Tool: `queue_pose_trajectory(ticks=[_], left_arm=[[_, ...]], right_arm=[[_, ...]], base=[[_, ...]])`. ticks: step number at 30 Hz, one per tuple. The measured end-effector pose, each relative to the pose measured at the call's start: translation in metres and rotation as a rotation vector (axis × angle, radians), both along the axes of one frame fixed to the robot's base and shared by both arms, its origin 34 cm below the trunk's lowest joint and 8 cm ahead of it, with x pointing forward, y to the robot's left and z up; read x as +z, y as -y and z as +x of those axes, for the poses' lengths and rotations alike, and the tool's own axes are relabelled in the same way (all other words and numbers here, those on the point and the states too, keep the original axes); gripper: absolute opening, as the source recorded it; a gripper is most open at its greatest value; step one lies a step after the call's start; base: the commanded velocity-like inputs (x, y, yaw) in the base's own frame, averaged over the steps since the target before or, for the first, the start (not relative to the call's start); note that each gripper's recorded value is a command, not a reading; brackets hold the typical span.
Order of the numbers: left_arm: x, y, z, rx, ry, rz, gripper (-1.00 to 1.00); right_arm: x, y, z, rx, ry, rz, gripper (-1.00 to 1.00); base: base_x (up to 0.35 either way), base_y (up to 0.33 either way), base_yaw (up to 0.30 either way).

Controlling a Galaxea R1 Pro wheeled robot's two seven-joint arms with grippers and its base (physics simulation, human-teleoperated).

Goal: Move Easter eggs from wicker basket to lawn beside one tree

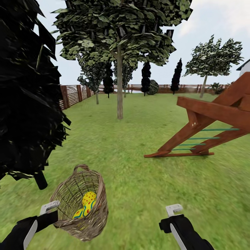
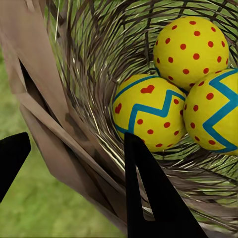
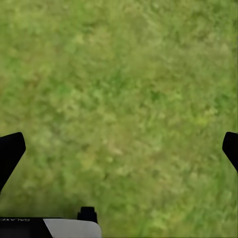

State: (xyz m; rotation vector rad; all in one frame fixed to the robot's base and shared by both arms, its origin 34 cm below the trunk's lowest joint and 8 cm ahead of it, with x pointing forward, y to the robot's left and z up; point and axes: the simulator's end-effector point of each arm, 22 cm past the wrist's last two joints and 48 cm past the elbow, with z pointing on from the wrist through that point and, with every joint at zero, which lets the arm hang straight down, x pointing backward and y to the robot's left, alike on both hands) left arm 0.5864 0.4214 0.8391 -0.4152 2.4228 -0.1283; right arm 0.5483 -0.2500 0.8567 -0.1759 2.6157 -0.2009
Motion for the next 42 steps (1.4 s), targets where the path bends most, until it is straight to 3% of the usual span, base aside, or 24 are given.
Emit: queue_pose_trajectory(ticks=[42], left_arm=[[-0.011,0.007,-0.003,-0.004,-0.02,-0.008,-1.0]], right_arm=[[-0.009,0.0,-0.003,-0.002,-0.02,0.0,1.0]], base=[[0.335,0.0,0.0]])
